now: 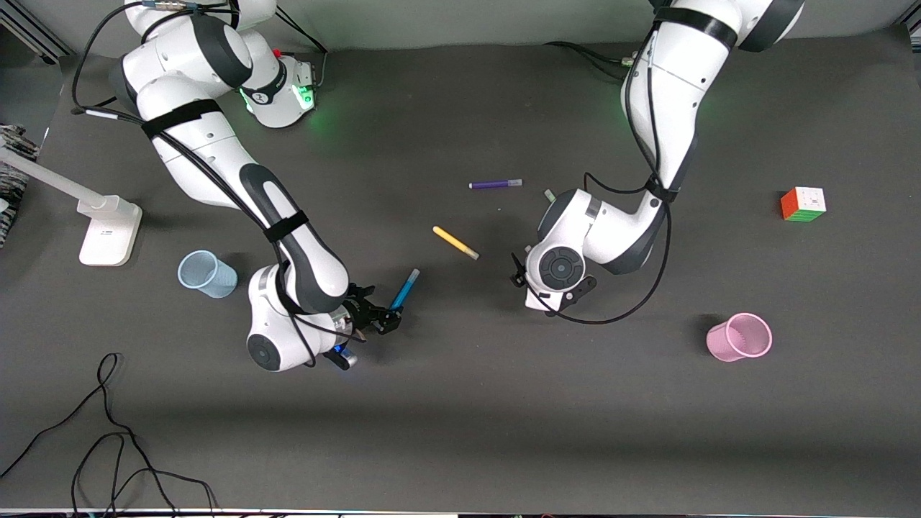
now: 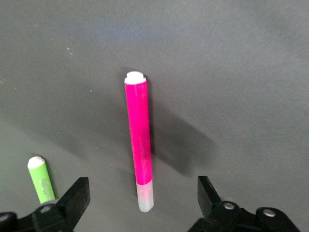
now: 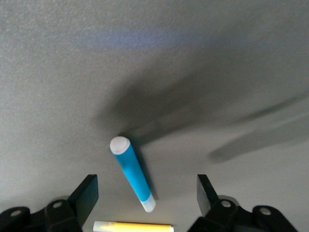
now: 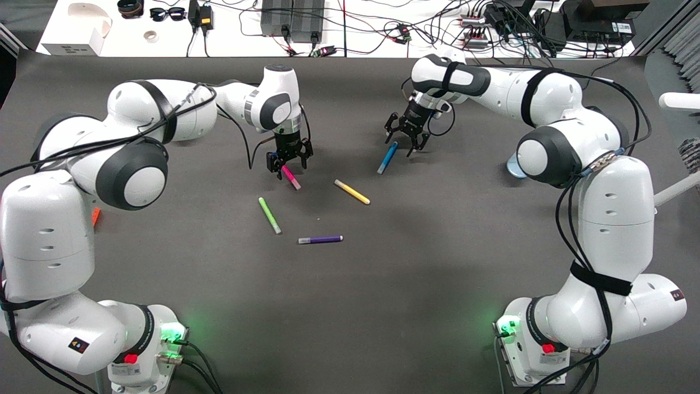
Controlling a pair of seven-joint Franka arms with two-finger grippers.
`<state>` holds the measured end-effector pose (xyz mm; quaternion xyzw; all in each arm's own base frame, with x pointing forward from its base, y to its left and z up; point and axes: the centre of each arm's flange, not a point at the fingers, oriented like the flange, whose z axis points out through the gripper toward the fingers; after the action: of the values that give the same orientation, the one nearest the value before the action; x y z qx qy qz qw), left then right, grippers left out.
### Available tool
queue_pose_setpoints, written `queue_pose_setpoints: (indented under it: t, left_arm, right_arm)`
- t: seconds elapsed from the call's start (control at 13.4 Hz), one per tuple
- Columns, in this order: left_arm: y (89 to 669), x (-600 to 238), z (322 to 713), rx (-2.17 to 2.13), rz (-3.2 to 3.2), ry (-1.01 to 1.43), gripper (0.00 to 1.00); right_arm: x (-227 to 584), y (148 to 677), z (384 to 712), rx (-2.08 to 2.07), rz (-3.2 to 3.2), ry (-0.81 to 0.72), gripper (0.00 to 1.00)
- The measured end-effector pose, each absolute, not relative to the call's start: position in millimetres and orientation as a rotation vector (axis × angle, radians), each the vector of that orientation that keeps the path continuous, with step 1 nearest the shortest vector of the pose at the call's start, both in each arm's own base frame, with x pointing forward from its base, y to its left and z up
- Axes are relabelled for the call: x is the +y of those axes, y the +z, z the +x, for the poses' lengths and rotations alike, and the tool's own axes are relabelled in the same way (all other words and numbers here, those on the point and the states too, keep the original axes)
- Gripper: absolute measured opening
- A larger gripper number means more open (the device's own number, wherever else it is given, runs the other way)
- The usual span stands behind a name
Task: Place pink and blue markers in matching cups
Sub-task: 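Lower the right gripper onto the blue marker while the left gripper descends to pink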
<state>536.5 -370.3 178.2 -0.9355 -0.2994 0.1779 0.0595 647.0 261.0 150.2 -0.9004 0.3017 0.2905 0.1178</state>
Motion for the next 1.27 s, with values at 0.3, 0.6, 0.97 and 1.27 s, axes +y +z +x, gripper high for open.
queue_pose_setpoints:
  t: [0.3, 0.6, 0.97, 1.27]
  left_arm:
    - [171.2, -373.6, 528.0, -0.890, -2.822, 0.556, 0.97]
    - [171.3, -377.3, 525.2, -0.889, -2.825, 0.570, 0.56]
    - [174.9, -378.1, 526.5, -0.905, -2.830, 0.581, 0.15]
    - [215.0, -357.0, 549.8, -0.895, -2.812, 0.627, 0.15]
  right_arm:
    - [263.6, 149.8, 649.6, 0.892, -2.625, 0.818, 0.72]
    - [266.9, 146.9, 649.1, 0.891, -2.620, 0.812, 0.57]
    - [267.1, 145.4, 649.3, 0.893, -2.618, 0.807, 0.33]
    - [267.5, 146.1, 649.8, 0.894, -2.615, 0.806, 0.16]
